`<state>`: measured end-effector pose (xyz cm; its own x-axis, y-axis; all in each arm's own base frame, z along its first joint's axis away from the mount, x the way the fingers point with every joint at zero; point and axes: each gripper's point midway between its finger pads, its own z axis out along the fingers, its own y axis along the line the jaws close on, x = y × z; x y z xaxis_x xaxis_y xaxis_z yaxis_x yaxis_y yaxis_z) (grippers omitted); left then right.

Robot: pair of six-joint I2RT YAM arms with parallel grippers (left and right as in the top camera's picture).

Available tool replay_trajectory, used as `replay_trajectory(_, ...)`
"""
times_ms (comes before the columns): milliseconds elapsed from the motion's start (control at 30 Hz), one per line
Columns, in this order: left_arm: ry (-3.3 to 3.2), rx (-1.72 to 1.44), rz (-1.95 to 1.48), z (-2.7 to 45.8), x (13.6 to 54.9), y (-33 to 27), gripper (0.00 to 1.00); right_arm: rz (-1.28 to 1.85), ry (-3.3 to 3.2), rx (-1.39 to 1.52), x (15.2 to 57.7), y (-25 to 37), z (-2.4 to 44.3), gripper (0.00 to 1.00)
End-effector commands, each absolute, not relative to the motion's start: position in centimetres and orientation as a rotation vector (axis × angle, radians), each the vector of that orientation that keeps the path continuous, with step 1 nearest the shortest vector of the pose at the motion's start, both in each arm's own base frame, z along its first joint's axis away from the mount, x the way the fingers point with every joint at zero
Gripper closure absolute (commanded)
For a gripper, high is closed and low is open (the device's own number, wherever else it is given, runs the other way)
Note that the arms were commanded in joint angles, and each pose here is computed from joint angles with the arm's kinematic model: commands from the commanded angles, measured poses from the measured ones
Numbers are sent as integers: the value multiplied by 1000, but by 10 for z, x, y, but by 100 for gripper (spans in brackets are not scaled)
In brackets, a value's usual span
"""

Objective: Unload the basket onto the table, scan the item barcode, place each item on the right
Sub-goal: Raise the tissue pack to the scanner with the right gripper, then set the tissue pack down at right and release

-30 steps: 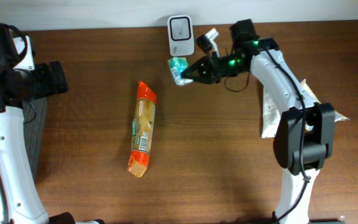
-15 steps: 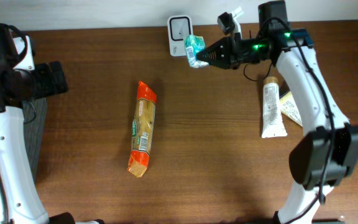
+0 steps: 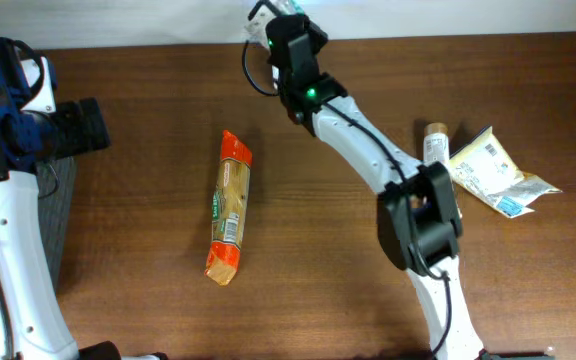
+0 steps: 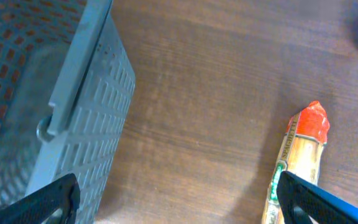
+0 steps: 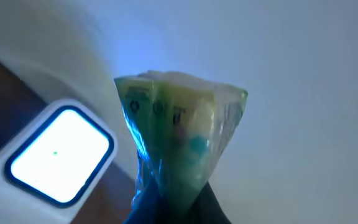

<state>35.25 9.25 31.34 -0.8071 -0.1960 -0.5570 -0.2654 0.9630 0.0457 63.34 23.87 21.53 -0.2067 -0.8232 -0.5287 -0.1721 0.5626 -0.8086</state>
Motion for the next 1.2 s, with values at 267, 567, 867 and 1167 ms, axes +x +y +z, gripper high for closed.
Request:
replay_trajectory(267, 2518, -331, 176, 319, 352, 95, 1, -897, 1629, -1158, 664, 226, 125, 96)
replay_trajectory(567, 2518, -332, 175, 319, 352, 95, 1, -864, 1608, -1172, 658, 243, 132, 96)
replay_trajectory(867, 2518, -331, 176, 319, 352, 95, 1, -88, 2155, -584, 542, 226, 247, 96)
replay_trajectory(1167, 2518, -331, 176, 319, 352, 95, 1, -144, 3067, -132, 393, 75, 124, 96)
